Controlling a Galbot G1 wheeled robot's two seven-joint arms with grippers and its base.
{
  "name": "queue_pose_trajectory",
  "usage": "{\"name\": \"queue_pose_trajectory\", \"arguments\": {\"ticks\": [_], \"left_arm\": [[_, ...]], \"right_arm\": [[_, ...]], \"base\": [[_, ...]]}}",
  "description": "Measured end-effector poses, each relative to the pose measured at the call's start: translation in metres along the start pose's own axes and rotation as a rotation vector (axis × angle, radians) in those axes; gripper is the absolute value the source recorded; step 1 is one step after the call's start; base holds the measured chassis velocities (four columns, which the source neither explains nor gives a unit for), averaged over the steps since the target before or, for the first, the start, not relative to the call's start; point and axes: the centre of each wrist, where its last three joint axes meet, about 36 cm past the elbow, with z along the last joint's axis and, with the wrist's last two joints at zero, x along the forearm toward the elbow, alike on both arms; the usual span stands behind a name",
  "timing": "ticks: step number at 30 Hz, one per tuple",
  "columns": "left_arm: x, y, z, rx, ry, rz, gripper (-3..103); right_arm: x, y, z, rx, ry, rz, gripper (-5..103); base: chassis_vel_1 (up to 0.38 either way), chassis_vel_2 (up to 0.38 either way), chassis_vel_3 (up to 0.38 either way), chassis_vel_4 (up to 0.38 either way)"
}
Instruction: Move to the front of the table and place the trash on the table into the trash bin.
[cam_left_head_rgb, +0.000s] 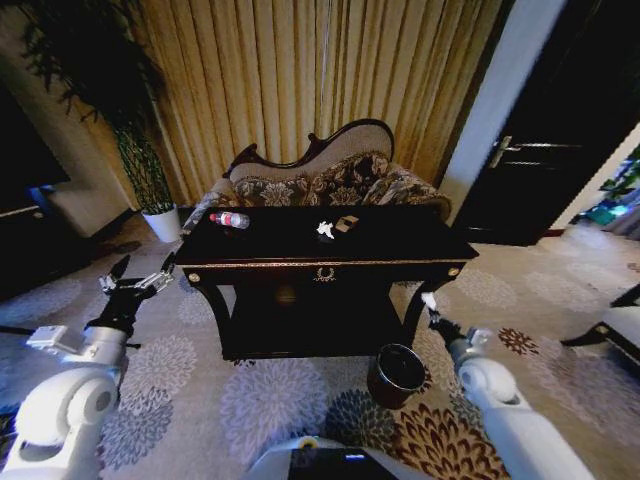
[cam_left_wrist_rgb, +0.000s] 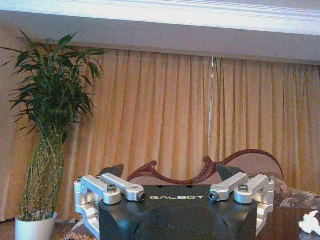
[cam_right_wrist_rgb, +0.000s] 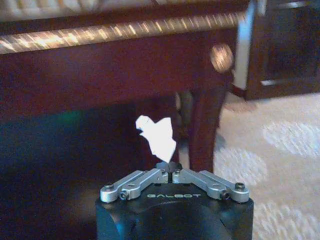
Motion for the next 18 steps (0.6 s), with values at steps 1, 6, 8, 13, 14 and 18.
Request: {"name": "queue_pose_trajectory", "arguments": {"ticks": [1,6,8,13,14,18], "left_arm": [[0.000,0.000,0.000,0.000,0.000,0.000,100],[0.002,0.003,-0.003,0.000,-0.002,-0.002,100],[0.002,0.004,-0.004,-0.002,-0.002,-0.003,100],[0.002,0.007,-0.004,-0.004,-0.003,-0.002,100],[0.003,0.007,-0.004,-0.003,-0.003,-0.001,100],[0.003,0.006,-0.003,0.000,-0.002,0.001,100]], "right_arm": [[0.000,0.000,0.000,0.000,0.000,0.000,0],[-0.014,-0.011,0.041,-0.041,0.076,0.066,0],[-0.016,-0.014,0.054,-0.045,0.097,0.085,0],[-0.020,-0.018,0.063,-0.039,0.106,0.101,0],[-0.022,-0.020,0.062,-0.039,0.102,0.103,0],[-0.024,-0.022,0.060,-0.032,0.097,0.103,0]], "base": [[0.000,0.000,0.000,0.000],[0.000,0.000,0.000,0.000],[0.000,0.000,0.000,0.000],[0.000,0.000,0.000,0.000],[0.000,0.000,0.000,0.000],[0.000,0.000,0.000,0.000]]}}
